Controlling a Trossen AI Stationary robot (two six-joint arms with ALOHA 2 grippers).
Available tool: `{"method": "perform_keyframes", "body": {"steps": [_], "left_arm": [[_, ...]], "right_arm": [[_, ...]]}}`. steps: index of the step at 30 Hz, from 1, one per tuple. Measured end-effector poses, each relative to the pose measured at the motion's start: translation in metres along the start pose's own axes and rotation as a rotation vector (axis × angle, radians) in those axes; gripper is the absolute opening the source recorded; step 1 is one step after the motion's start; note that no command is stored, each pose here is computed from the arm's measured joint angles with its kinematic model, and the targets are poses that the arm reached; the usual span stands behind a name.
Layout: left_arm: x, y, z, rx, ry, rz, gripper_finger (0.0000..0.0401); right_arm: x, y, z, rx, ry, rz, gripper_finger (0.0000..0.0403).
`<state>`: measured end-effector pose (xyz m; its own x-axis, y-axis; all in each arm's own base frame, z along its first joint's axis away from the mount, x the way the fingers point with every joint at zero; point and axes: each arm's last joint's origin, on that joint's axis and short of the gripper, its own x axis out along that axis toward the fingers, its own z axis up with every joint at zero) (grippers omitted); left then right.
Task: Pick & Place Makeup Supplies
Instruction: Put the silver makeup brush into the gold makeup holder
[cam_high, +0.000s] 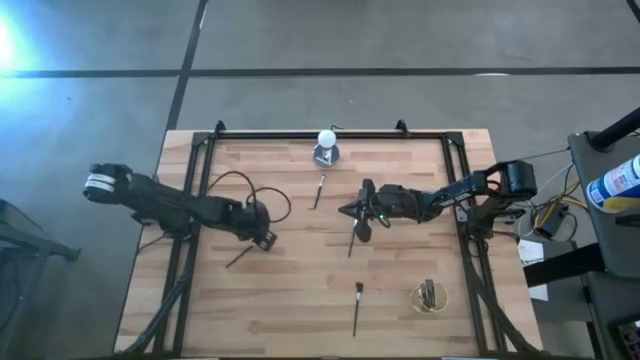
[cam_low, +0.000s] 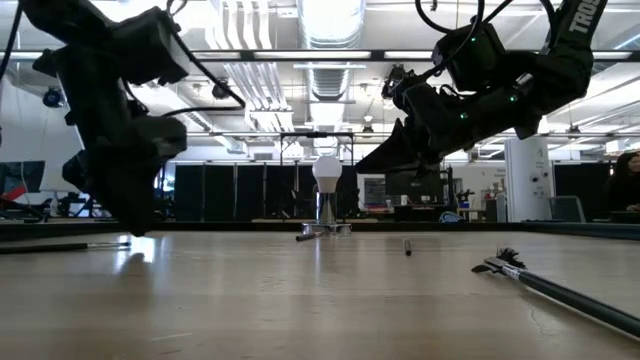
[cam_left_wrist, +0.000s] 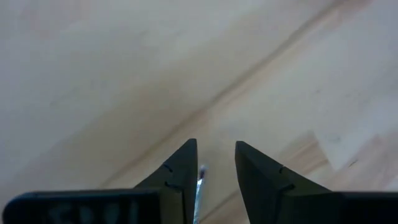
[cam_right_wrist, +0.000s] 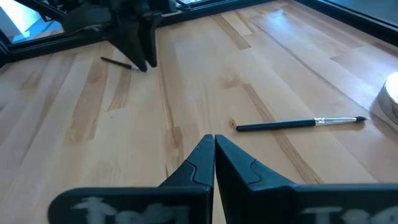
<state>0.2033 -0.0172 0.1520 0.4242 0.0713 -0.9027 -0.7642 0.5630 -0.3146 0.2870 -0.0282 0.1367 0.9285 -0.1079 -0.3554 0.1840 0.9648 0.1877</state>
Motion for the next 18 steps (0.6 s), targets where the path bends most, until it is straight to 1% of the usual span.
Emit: {"method": "perform_keyframes", "body": {"steps": [7, 12, 18], "left_arm": [[0.011, -0.008, -0.008, 0.021, 0.066, 0.065, 0.0101], [0.018, -0.016, -0.011, 0.066, 0.093, 0.105, 0.01], [0.019, -0.021, -0.011, 0.077, 0.126, 0.154, 0.0075]], "right_arm": [[0.0, 0.0, 0.0, 0.0, 0.0, 0.0, 0.0008], [0.0, 0.0, 0.0, 0.0, 0.0, 0.0, 0.0008], [0.0, 0.0, 0.0, 0.0, 0.0, 0.0, 0.0008]]}}
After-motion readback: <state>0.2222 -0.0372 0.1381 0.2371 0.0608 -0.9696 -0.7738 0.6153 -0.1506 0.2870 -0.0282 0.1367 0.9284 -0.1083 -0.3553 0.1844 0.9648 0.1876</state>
